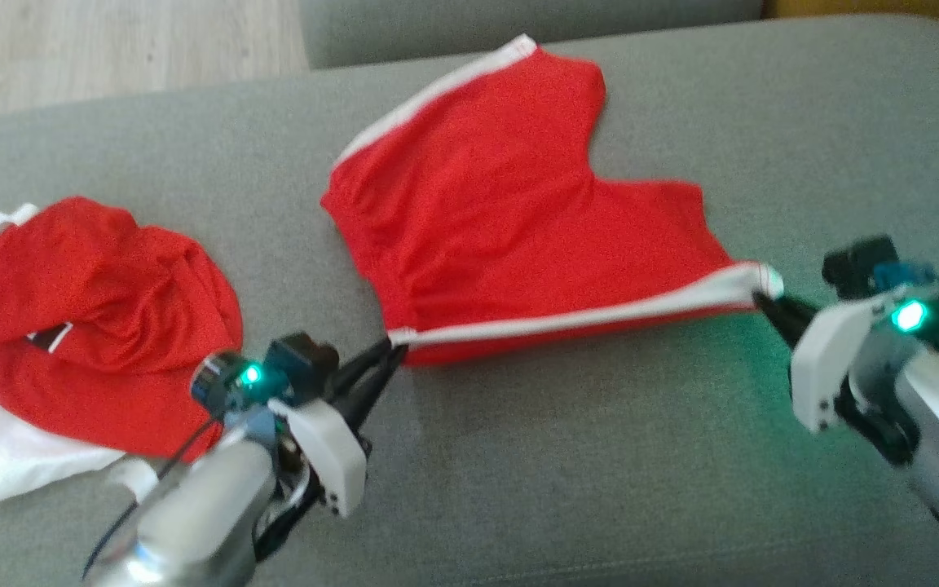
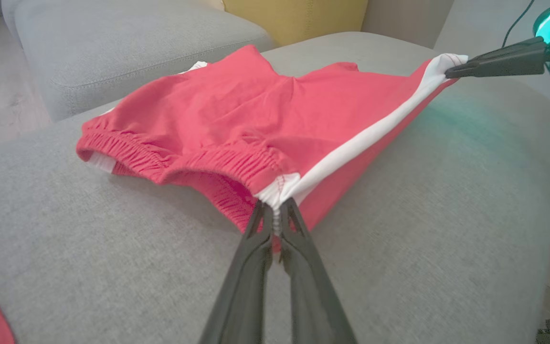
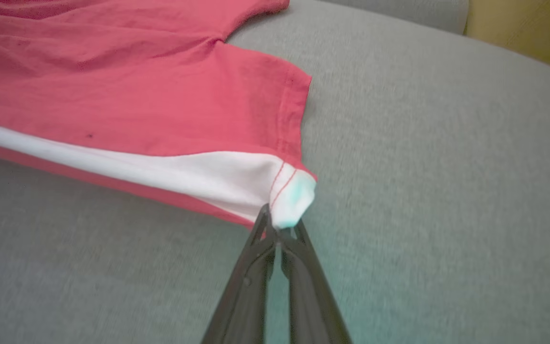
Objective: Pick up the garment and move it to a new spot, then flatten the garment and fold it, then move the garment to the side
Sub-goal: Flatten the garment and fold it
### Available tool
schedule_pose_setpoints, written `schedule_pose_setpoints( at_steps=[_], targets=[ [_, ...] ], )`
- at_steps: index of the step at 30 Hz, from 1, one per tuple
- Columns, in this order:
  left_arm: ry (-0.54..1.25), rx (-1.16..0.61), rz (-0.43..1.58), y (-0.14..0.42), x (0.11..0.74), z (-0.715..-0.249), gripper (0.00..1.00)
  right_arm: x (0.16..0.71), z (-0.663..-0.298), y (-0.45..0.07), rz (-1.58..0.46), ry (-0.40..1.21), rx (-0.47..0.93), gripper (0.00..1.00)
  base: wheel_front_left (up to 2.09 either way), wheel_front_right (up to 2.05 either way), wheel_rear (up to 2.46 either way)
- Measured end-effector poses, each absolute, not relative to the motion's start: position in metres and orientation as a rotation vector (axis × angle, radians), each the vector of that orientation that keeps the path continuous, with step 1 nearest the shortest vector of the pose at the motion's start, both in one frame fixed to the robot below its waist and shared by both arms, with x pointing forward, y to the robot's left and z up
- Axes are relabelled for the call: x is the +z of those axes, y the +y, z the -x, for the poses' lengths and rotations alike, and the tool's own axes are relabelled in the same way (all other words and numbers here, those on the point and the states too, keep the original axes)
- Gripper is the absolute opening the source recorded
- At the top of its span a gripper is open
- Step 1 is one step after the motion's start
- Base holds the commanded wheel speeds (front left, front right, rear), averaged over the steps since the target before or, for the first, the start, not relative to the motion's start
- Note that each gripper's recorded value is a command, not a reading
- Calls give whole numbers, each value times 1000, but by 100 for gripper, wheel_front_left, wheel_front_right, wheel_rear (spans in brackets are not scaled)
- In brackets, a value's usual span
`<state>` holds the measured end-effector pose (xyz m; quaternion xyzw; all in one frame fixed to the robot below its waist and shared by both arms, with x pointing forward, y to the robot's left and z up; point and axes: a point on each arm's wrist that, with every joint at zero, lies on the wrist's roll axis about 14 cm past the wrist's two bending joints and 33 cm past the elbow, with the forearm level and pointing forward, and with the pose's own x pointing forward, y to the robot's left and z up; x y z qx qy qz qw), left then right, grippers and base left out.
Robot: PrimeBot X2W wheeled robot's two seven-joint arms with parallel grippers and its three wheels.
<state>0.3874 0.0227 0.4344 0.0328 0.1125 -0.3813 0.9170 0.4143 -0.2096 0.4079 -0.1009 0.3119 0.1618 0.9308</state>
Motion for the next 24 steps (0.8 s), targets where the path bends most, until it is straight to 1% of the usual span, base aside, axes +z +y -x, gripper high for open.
schedule_pose_setpoints(
  at_steps=[2,3,13,17,20,24],
  targets=[
    [234,-794,-67,21,434,-376,0,405,-398,-213,200,673,338,0,0,0,0],
    [234,-794,-67,21,434,-376,0,405,-398,-213,200,673,338,0,0,0,0],
    [259,-869,-60,9,428,-316,0,413,-333,-234,178,800,359,0,0,0,0],
    [267,-885,-45,6,431,-302,0,414,-311,-238,159,860,373,0,0,0,0],
    [262,-887,-41,5,436,-300,0,417,-305,-240,148,880,380,0,0,0,0],
    [248,-876,-23,4,444,-305,0,432,-318,-242,175,844,380,0,0,0,0]
  ],
)
